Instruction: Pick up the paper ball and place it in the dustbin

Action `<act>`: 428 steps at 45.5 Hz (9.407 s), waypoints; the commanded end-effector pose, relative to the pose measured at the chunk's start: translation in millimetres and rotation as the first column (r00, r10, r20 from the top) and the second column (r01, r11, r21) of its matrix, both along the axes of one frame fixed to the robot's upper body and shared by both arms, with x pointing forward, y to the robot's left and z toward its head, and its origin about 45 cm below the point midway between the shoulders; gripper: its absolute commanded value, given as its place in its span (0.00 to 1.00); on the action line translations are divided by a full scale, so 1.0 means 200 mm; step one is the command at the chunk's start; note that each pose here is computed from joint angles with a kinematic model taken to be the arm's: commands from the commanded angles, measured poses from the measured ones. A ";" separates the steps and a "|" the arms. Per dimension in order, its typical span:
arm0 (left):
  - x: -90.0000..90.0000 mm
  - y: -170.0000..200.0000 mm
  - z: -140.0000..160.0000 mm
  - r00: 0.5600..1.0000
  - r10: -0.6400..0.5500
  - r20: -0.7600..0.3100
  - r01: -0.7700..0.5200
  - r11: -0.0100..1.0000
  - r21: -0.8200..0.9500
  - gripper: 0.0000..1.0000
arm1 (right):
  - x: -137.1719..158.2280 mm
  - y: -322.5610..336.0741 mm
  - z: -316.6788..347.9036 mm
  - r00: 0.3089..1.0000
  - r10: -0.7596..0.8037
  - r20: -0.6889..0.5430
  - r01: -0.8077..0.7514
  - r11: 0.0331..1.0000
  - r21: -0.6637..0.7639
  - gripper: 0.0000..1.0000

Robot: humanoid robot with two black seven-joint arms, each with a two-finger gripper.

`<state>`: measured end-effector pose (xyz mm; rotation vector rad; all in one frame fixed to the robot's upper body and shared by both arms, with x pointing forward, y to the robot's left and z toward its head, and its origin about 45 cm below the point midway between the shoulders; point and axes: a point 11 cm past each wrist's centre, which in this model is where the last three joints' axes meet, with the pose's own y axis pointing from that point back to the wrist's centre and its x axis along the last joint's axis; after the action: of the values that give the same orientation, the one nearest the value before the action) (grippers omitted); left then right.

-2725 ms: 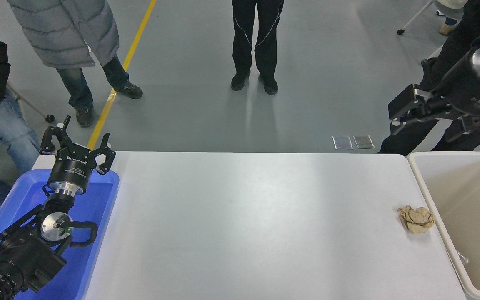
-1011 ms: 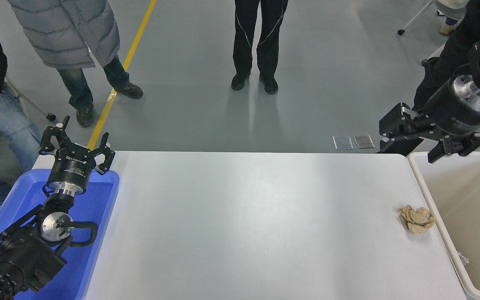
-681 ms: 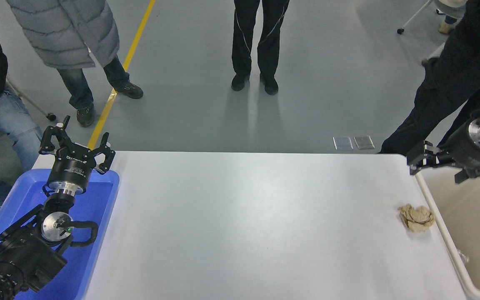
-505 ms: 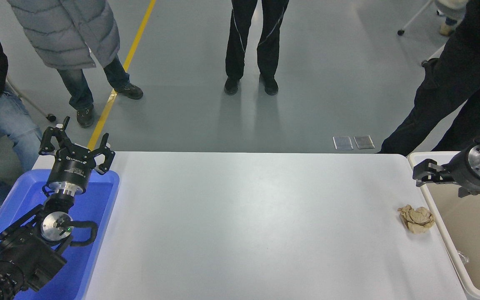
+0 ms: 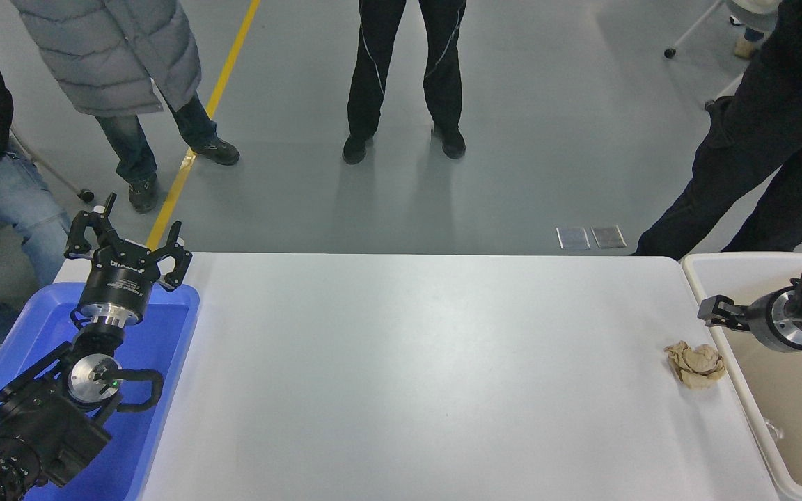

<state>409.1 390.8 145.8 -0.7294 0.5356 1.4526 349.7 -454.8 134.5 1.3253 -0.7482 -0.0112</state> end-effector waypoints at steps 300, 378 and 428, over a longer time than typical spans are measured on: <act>0.00 0.00 0.00 1.000 0.000 0.000 0.000 1.000 0.000 0.98 | -0.18 -0.60 -0.21 0.891 -0.290 0.350 0.376 0.903 -0.209 0.00; 0.00 0.00 0.00 1.000 -0.003 -0.002 0.003 1.000 0.002 0.98 | -0.15 0.06 0.53 0.975 -0.018 -0.221 0.088 0.947 0.308 1.00; 0.00 0.00 0.00 1.000 0.000 -0.002 0.000 1.000 0.002 0.98 | 0.11 1.17 1.38 0.788 0.582 -0.200 -0.560 0.813 0.160 1.00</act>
<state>409.1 390.6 145.5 -0.7268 0.5361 1.4530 374.4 -217.1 402.2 1.6219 -0.1168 0.2649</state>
